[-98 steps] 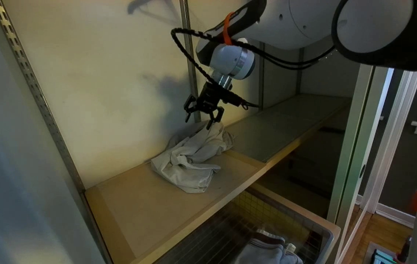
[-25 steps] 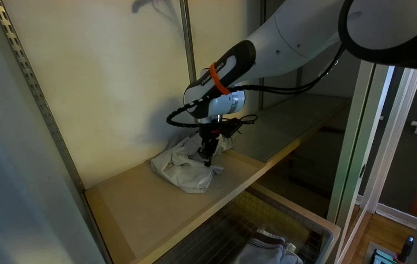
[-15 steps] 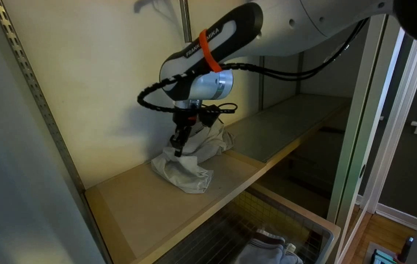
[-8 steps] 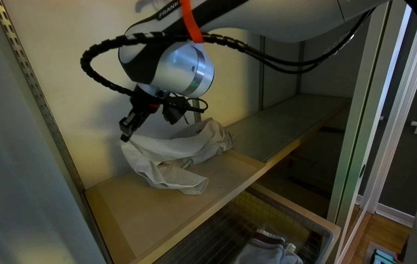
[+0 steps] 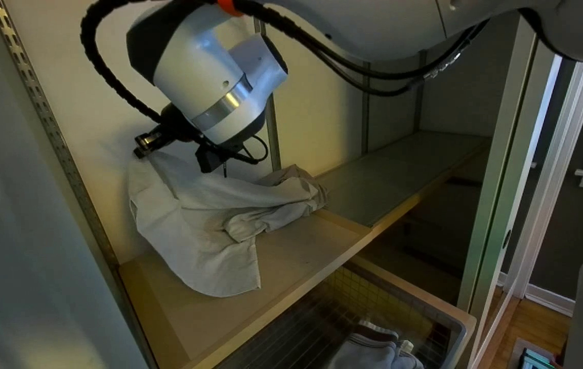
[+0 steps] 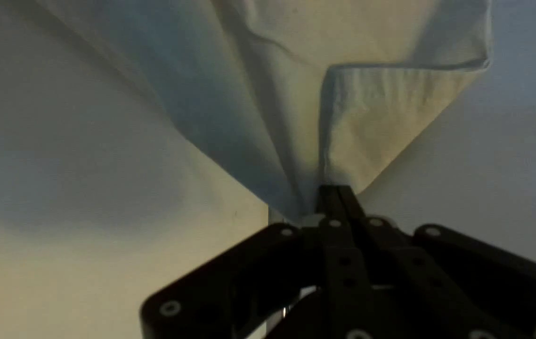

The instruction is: Unfold the cloth

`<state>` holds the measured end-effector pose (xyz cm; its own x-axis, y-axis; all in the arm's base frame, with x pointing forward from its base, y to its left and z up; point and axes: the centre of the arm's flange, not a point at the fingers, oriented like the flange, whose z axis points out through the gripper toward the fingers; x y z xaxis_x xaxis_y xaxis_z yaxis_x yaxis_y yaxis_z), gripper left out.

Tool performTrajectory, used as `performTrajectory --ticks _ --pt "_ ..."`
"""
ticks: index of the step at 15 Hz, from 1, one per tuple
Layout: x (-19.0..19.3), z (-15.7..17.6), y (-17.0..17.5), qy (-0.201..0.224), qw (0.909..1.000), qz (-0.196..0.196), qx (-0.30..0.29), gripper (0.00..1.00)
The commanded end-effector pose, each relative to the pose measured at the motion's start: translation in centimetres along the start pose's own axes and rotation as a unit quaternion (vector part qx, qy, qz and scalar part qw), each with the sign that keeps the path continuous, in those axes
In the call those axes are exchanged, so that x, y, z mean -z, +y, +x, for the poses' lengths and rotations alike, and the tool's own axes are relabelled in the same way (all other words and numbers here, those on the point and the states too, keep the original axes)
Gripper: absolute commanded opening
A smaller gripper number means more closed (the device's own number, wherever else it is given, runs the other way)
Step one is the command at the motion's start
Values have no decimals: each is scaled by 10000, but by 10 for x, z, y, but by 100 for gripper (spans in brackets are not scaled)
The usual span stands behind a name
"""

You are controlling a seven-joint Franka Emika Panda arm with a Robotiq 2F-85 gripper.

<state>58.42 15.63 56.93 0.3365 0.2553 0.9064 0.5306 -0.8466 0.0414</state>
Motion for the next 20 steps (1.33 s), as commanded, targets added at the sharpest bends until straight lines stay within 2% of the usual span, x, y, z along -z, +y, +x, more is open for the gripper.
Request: performTrajectory --ticks 1,4,6,10,14,15,16,20 --pt "-18 -15 20 916 9958 -20 16 0" --pt "-25 -7 40 1224 9924 -96 -71 0" --pt "-33 -13 56 1352 9906 -192 -117 0" --pt "-59 -49 95 1252 9916 -287 -169 0" --pt "-80 -88 112 943 9950 -291 -135 0" --pt "-83 -94 112 849 9959 -298 -93 27" --pt "-85 -100 111 750 9967 -297 -76 28" --pt "-62 -103 95 326 9992 -229 64 57"
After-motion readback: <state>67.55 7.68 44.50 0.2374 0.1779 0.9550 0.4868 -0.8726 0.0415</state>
